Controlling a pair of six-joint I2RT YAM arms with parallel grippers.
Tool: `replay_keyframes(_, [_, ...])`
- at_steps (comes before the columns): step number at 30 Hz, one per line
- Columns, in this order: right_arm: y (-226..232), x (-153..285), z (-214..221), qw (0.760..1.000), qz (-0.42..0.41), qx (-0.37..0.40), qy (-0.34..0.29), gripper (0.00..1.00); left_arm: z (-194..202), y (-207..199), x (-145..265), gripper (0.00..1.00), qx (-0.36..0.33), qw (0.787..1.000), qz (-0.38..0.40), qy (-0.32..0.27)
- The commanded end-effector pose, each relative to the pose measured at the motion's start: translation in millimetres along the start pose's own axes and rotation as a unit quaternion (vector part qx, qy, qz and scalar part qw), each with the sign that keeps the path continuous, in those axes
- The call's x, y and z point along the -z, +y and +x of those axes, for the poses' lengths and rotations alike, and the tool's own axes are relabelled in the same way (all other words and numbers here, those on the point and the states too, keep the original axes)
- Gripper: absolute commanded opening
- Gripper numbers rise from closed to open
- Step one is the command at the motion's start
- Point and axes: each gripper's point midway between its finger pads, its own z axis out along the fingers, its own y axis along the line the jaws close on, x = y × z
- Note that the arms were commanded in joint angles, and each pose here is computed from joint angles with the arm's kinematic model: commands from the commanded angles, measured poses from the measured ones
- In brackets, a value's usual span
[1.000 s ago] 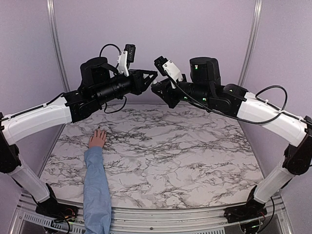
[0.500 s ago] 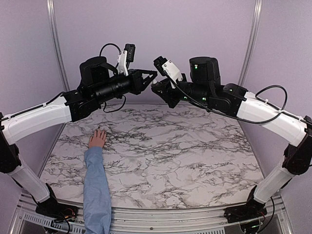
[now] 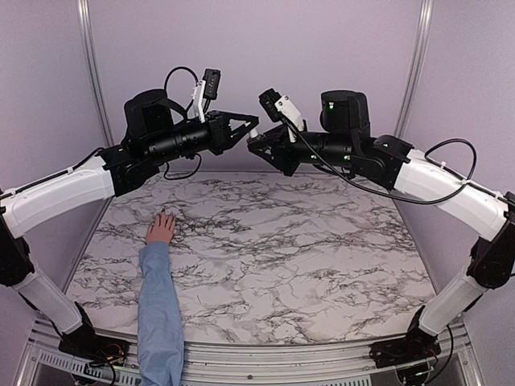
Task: Paint the nails
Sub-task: Screw the nail polish bottle.
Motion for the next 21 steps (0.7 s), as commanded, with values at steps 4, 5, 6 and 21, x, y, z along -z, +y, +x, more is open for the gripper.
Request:
replay_keyframes(4, [35, 37, -67, 0.985, -0.126, -0.003, -0.118, 0.0, 4, -31, 8, 0.0, -0.014, 0.995, 0.095, 0.02])
replay_keyframes(5, [38, 39, -68, 0.983, -0.139, -0.003, -0.122, 0.0, 5, -33, 9, 0.0, -0.015, 0.994, 0.103, 0.023])
replay_keyframes(6, [42, 41, -70, 0.98, -0.153, -0.002, -0.125, 0.0, 5, -36, 10, 0.0, -0.015, 0.993, 0.111, 0.025])
replay_keyframes(21, [79, 68, -82, 0.942, -0.294, 0.017, -0.163, 0.0, 16, -52, 21, 0.0, -0.009, 0.979, 0.197, 0.057])
